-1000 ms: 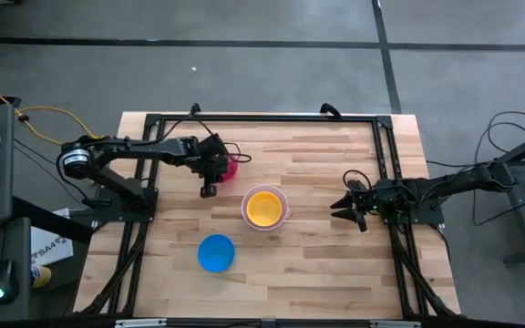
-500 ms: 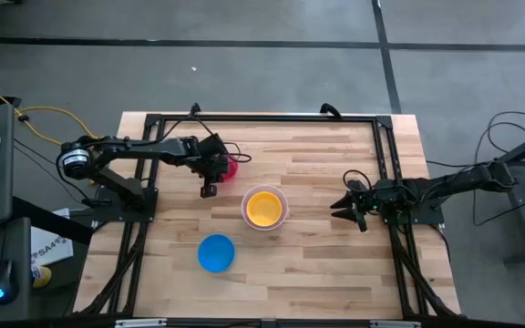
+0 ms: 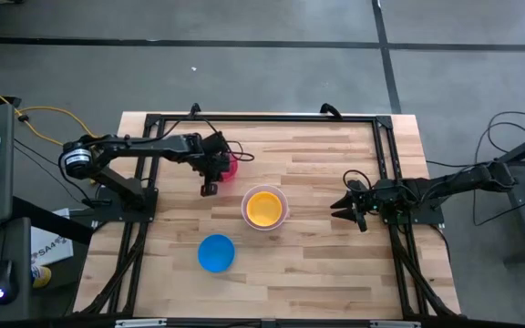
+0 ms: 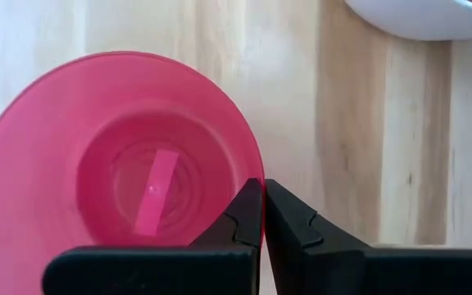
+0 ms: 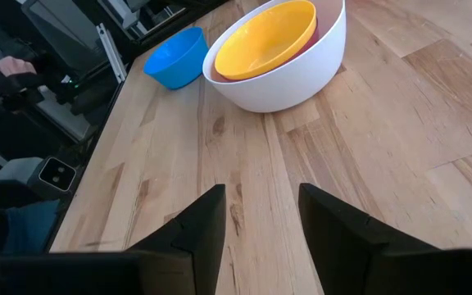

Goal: Nest bowls inside each other
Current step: Stack the red bowl on the yellow bowl, then stack the blue bowl on the red bowl

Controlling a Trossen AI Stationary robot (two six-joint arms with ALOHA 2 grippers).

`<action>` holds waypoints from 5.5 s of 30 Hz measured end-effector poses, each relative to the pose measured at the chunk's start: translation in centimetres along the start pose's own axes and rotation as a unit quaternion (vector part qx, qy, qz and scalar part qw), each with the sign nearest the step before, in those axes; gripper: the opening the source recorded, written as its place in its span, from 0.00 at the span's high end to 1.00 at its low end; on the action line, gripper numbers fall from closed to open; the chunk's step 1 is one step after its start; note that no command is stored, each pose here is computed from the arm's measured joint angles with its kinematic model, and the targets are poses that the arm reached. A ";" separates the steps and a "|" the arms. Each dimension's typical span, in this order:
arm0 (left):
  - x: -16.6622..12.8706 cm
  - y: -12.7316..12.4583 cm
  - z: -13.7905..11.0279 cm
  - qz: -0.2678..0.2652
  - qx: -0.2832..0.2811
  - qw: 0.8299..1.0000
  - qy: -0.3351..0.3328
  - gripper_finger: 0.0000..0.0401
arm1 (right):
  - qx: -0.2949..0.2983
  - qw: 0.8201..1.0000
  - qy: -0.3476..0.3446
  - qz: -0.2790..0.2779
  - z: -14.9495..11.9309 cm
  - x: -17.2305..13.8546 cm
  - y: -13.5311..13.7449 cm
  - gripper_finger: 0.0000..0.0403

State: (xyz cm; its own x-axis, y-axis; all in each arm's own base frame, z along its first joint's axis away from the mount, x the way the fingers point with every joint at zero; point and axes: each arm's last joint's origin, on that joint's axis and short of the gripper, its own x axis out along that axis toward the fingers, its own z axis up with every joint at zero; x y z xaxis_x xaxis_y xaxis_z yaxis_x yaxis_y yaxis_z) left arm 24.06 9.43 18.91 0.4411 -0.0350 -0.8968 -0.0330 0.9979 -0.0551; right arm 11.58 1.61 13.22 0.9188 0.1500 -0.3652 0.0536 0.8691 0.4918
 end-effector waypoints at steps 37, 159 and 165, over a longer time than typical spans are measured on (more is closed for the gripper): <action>-5.7 -9.2 7.4 0.024 0.125 0.991 -0.042 1.00 | 0.000 1.000 0.000 0.000 0.0 0.0 0.0 0.63; 0.4 -15.7 12.7 -0.027 0.208 0.978 0.000 0.77 | 0.000 1.000 0.003 -0.002 0.0 0.0 0.0 0.63; -3.1 -15.6 12.4 -0.044 0.196 0.979 -0.030 0.77 | 0.000 1.000 0.002 -0.001 0.0 0.0 0.0 0.63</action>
State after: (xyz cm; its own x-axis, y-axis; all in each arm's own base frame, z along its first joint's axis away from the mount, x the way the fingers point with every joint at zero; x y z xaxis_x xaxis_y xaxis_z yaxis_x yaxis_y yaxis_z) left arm 34.35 -5.38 28.03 0.4795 -0.1305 -0.8678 0.3485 0.9359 0.0519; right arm 11.60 1.61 13.18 0.9170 0.1496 -0.3697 0.0561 0.8693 0.4910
